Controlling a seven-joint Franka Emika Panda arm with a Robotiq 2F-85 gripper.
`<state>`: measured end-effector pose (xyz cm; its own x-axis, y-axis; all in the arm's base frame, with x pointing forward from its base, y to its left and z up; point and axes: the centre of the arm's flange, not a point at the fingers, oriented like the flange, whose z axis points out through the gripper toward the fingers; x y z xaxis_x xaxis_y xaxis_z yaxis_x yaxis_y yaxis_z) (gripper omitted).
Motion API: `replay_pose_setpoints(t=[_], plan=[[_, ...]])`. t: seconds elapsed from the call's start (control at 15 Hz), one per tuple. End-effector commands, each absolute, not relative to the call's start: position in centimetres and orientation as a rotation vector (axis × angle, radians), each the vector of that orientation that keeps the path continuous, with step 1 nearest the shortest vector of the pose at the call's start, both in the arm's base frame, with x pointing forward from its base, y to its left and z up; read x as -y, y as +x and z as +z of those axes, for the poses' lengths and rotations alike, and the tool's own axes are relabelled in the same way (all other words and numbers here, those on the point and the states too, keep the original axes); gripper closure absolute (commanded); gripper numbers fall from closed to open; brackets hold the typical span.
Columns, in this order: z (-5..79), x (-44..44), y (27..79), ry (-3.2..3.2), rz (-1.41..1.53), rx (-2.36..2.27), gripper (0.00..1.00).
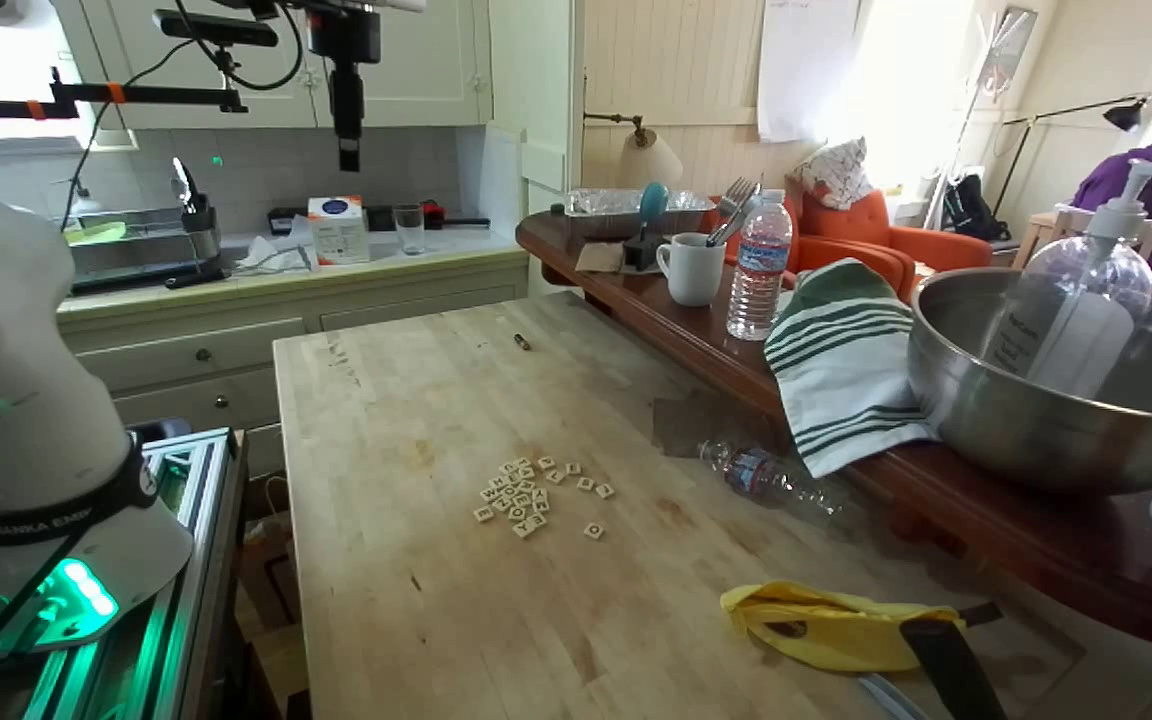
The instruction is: Create the word 'Part'.
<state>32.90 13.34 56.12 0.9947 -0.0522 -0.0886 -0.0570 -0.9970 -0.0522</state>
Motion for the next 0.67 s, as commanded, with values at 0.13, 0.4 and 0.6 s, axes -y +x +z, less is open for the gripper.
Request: replay_pose_setpoints(t=[0.13,0.4,0.6], plan=[[48.7,-8.5,36.7,-3.082,-0.058,0.060,0.00],[44.8,-5.6,37.5,-3.093,0.012,0.262,0.00],[41.7,-3.8,38.3,-3.089,0.048,0.236,0.00]])
